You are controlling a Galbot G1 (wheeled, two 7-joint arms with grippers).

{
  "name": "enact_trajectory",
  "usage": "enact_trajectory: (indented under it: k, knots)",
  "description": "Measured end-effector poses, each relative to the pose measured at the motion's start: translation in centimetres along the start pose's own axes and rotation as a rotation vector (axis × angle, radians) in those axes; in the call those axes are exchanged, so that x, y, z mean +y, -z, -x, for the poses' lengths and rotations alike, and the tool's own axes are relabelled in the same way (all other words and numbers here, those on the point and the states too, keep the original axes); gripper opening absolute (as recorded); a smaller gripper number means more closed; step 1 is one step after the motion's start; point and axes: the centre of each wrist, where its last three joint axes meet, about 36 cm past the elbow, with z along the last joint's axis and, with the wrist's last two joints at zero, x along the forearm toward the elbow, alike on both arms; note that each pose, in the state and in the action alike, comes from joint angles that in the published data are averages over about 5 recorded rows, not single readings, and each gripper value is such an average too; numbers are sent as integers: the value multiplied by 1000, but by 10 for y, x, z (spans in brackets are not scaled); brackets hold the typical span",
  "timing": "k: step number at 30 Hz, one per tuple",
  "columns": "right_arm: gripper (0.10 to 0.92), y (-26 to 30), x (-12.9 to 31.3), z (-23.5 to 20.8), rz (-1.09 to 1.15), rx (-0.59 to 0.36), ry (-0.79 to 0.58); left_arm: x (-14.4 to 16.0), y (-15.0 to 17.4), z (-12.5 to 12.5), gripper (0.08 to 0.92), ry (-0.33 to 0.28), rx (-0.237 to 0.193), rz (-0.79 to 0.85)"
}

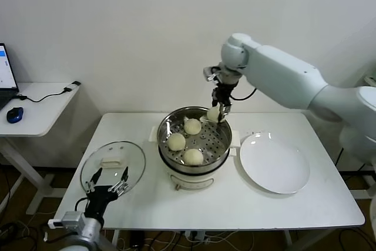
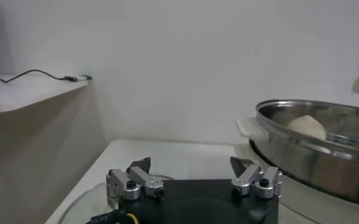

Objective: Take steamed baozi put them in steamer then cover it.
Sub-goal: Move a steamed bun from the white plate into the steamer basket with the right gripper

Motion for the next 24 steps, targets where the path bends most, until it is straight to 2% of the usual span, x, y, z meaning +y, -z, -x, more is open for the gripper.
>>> enact_trajectory:
  k: [11,24]
  knots:
    - [585,22,6,51,-49,65,27,1,0,0,823,3,-2,-1]
    - [585,32,15,86,-70,92,48,1,-1,0,823,0,-1,-6]
